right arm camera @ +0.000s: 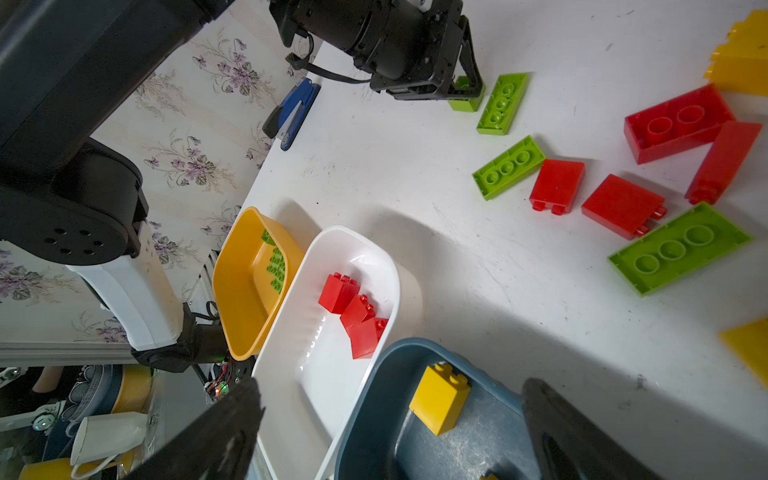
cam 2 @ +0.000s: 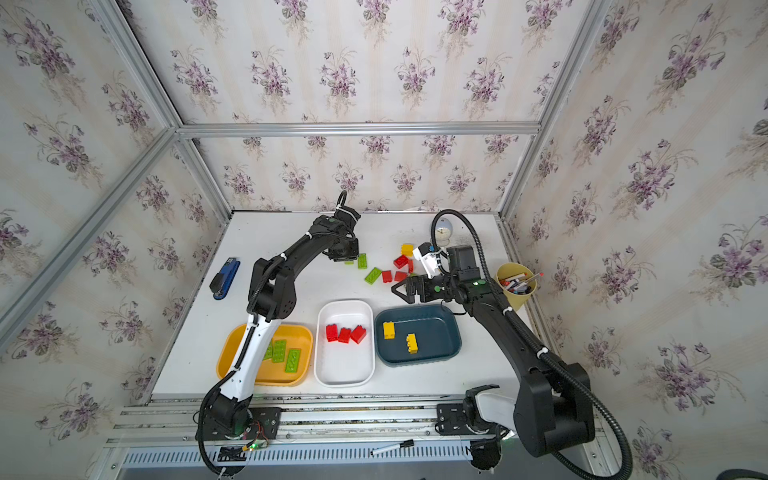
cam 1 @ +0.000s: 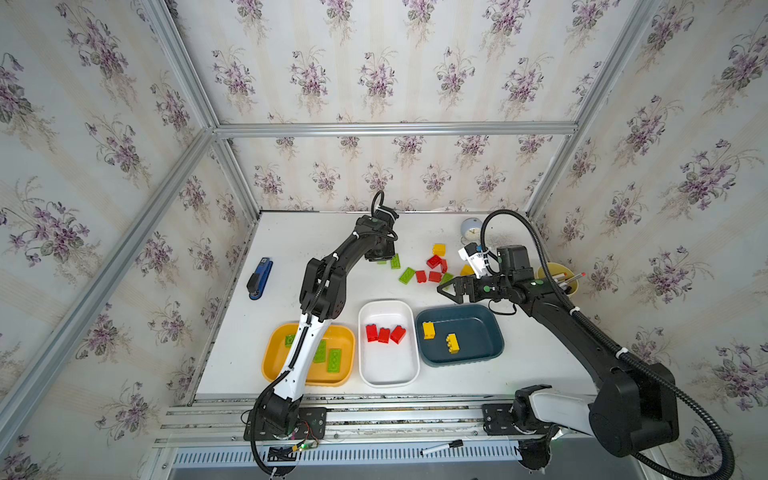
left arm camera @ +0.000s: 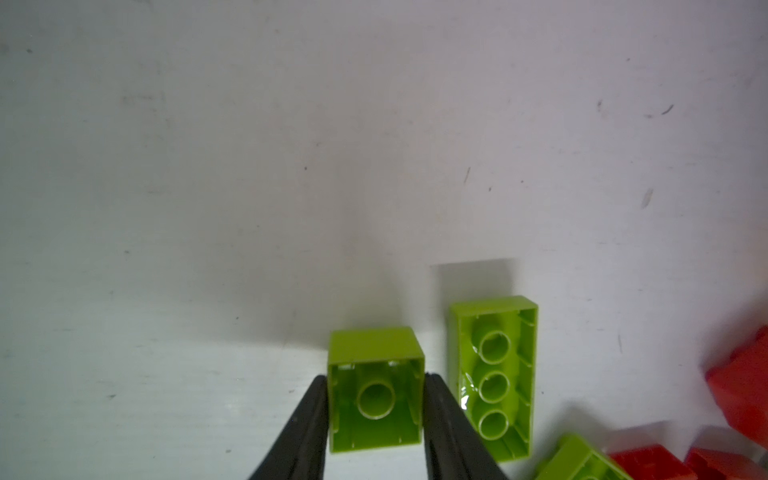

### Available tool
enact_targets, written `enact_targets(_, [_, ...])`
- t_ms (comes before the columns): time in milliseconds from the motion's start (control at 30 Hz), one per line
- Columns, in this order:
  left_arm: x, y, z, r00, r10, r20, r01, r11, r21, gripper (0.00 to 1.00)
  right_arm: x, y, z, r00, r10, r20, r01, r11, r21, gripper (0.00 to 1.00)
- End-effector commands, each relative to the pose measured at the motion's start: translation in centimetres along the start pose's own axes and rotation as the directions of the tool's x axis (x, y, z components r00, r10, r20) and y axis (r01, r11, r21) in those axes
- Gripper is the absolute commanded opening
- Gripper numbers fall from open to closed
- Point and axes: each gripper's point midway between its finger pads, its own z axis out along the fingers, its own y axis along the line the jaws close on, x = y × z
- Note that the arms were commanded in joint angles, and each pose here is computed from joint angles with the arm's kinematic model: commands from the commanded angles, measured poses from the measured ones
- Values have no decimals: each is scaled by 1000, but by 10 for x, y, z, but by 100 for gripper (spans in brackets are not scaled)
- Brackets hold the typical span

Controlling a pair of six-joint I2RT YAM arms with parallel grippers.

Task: Sort the legos into containers by color
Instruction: 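Lower the left gripper onto a lime-green 2x2 brick and grasp it, then carry the green brick with the left gripper and drop it into the yellow tray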

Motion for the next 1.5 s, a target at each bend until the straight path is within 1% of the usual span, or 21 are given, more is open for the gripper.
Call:
enact_targets(0, [6, 1, 9, 1000, 0, -31, 0, 1000, 3, 40, -5, 5, -1, 1000, -14, 12, 14, 1000, -20, 100])
enact_targets(200, [5, 3, 9, 1000, 1, -31, -1, 1000, 0, 40, -7, 6, -2, 1000, -10, 20, 10, 1000, -24, 100])
enact_targets(267, [5, 4, 8, 1000, 1, -29, -1, 1000, -7, 39, -8, 7, -1, 1000, -10, 21, 11, 1000, -27, 100])
enact_targets(300, [5, 5, 8, 1000, 2, -29, -2, 1000, -9, 37, -8, 7, -1, 1000, -9, 20, 10, 1000, -27, 100])
enact_targets(367, [3, 5, 6, 1000, 1, -24, -1, 1000, -6, 26, -8, 7, -1, 1000, -12, 22, 13, 1000, -26, 100])
enact_targets(400, [1, 4, 2, 1000, 2, -16, -2, 1000, -4, 23, -9, 7, -1, 1000, -12, 23, 13, 1000, -26, 100])
enact_targets(500, [-8, 3, -13, 1000, 7, 19, -7, 1000, 5, 21, -8, 7, -1, 1000, -9, 22, 10, 1000, -26, 100])
enact_targets(633, [-16, -2, -49, 998, 19, 61, -22, 999, 38, 21, -10, 7, -1, 1000, -11, 25, 12, 1000, -26, 100])
enact_targets(767, [-6, 3, -92, 997, 37, 71, -41, 998, 55, 22, -12, 8, -1, 999, -16, 30, 17, 999, -30, 100])
enact_targets(833, [7, 11, -111, 997, 44, 60, -47, 997, 53, 22, -13, 8, 0, 999, -16, 35, 17, 999, -35, 100])
enact_targets(933, [38, 31, -134, 999, 42, 29, -42, 999, 28, 22, -14, 9, 1, 999, -18, 37, 20, 999, -42, 100])
enact_targets(1167, [121, 84, -182, 999, -38, 9, 38, 999, -13, 23, -13, 13, 7, 999, -32, 28, 34, 997, -63, 100])
enact_targets(1333, [186, 114, -198, 991, -130, -17, 130, 991, -8, 23, -8, 19, 13, 999, -47, 12, 47, 996, -81, 100])
enact_targets(1467, [235, 135, -192, 980, -188, -62, 188, 982, -14, 23, -5, 21, 17, 999, -54, -4, 54, 994, -91, 100])
